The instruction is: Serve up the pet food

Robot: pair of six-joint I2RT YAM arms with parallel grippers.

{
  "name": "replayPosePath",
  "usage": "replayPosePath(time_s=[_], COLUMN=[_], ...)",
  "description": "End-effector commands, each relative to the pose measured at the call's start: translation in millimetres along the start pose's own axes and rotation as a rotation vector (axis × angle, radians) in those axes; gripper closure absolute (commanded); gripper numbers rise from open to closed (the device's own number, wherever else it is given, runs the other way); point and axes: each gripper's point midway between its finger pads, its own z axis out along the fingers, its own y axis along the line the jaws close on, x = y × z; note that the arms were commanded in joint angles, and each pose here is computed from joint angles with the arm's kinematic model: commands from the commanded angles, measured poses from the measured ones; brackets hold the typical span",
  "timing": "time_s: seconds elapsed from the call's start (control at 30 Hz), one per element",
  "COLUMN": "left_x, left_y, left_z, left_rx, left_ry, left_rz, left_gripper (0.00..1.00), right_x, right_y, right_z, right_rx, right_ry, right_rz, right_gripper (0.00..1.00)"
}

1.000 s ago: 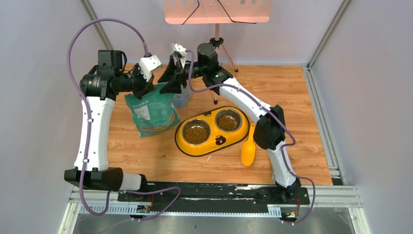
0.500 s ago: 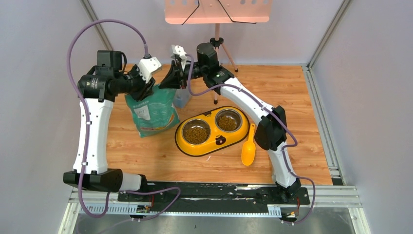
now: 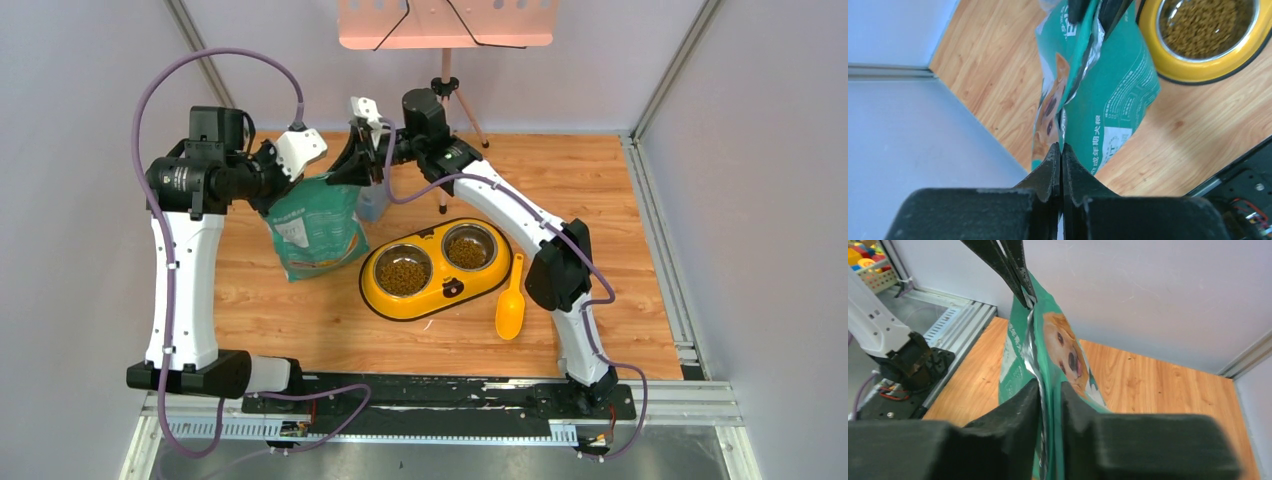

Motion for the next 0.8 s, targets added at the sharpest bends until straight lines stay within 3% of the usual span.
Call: replayPosePath(time_s=[0.0,0.03,0.1,0.5,0.6,0.67,0.77], left_x=[13.8,9.8,5.7,-1.4,-1.7,0.2,0.4], left_y=[5.2,4.1,2.3,0.1,1.8,3.0,4.4], left_z=[-18.4,-21.0,-22.0,-15.9,-15.1,-14.2,-12.0], left_rx=[-0.053,-0.052,-0.046,-0.028,-0.035,-0.038,-0.043], left_ry=[0.071,0.051,0.029,-0.01,-0.01,-0.001,-0.002], left_rz=[0.039,0.044,0.045,0.015,0.013,0.016,0.018], left_gripper=[1.0,1.0,1.0,1.0,1.0,1.0,1.0], right_x=[-41.0,-35.6,-23.5,6.6,5.0,1.5,-9.1], right_y=[-9.7,-9.4,-4.0,4.7,8.4,7.4,4.5], right_z=[-28.9,-31.3,-34.7,-27.9,-29.6,-31.5,-36.0], right_rx=[0.067,0.053,-0.007,-0.102,-0.115,-0.106,-0.089], right_ry=[-0.044,-0.048,-0.044,-0.067,-0.067,-0.072,-0.09], right_rz=[-0.01,0.033,0.1,0.228,0.225,0.217,0.205], right_gripper=[0.5,0.37,0.31,0.36,0.48,0.66,0.83])
